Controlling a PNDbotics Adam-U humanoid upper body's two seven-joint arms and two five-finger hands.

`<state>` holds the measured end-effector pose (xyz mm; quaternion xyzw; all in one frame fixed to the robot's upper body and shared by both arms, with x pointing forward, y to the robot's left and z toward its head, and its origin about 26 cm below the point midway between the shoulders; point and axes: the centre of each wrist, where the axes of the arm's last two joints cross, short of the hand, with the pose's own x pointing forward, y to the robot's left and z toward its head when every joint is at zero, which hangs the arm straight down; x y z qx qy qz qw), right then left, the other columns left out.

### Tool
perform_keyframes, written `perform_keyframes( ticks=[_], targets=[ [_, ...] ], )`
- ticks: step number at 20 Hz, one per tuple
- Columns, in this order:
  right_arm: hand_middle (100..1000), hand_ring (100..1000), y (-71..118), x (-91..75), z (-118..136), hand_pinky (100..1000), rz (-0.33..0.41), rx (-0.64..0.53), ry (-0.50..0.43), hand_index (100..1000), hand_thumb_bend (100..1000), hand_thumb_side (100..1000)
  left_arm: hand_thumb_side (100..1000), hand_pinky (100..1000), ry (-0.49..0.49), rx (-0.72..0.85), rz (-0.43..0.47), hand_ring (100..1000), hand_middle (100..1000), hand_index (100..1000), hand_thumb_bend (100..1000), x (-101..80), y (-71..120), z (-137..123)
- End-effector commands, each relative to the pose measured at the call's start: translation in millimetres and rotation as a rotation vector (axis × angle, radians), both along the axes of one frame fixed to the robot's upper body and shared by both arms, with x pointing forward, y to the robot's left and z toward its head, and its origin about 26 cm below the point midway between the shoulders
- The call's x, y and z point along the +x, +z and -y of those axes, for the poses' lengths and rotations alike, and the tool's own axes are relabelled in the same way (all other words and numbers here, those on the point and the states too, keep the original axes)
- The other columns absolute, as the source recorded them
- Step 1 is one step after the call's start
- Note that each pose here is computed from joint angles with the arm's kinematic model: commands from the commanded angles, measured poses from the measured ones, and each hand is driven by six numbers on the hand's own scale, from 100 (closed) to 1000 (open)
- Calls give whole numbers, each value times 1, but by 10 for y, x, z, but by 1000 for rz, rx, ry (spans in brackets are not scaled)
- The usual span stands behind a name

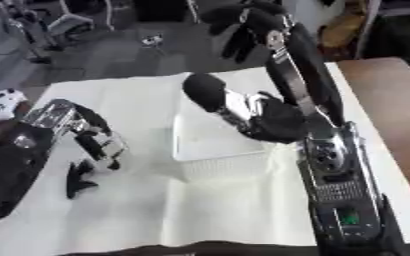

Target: Pick up objects on the table and place them in the box.

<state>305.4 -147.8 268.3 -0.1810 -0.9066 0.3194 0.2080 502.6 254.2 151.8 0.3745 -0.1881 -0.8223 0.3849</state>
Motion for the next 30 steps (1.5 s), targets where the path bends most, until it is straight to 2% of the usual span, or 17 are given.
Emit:
perform_keyframes(
  ticks=[1,3,6,9,10,11,12,13,14,15,16,17,19,20,21,25,30],
  targets=[
    [617,508,75,-23,-34,457,26,0,17,769,749,1000,1000,937,18,8,33,1000,1000,1000,537,23,98,-52],
    [616,509,83,-23,-38,458,28,-2,19,768,744,1000,1000,928,29,10,29,1000,1000,1000,530,20,49,-58],
    [614,508,89,-24,-41,458,32,-1,22,767,746,1000,1000,893,28,-1,41,970,967,981,450,12,-16,-51],
    [611,507,83,-25,-44,457,27,-2,25,767,747,1000,995,786,20,-35,64,864,871,927,334,-8,-122,-35],
    [612,507,83,-25,-46,457,28,-2,26,768,748,1000,1000,817,18,-43,72,891,895,939,365,-14,-152,-34],
    [608,506,85,-25,-47,457,29,-1,27,767,745,1000,881,663,14,-55,84,757,775,855,153,-18,-173,-30],
    [607,505,88,-25,-48,456,30,0,28,766,744,1000,846,613,9,-70,101,707,735,820,100,-23,-195,-29],
    [604,504,92,-26,-49,456,32,2,29,765,741,1000,686,513,6,-85,116,605,640,731,100,-29,-220,-30],
    [603,504,94,-26,-50,456,34,4,31,765,742,1000,610,468,5,-100,125,564,598,668,100,-34,-248,-34],
    [601,503,95,-26,-51,455,35,4,32,765,742,1000,566,387,4,-112,133,506,541,597,100,-38,-270,-37],
    [601,503,95,-26,-51,455,35,4,33,765,743,1000,558,386,0,-122,141,495,527,578,100,-41,-284,-41],
    [599,502,94,-26,-49,454,34,3,33,765,745,1000,501,261,-9,-133,157,392,411,431,100,-42,-277,-42],
    [598,502,92,-25,-44,453,32,2,32,765,747,1000,469,145,-32,-157,205,283,295,326,100,-45,-253,-56],
    [597,501,89,-24,-43,453,30,1,32,764,749,1000,455,100,-43,-168,227,171,174,251,100,-46,-245,-64],
    [596,501,83,-24,-40,453,27,0,33,764,749,1000,449,100,-58,-183,256,104,106,217,100,-45,-223,-70],
    [593,500,76,-21,-28,453,21,-5,31,762,747,1000,457,100,-95,-225,366,100,100,186,100,-26,-84,-112],
    [591,500,67,-20,-22,454,17,-13,32,761,747,1000,463,100,-110,-237,458,100,100,182,100,18,194,-118]
  ],
)
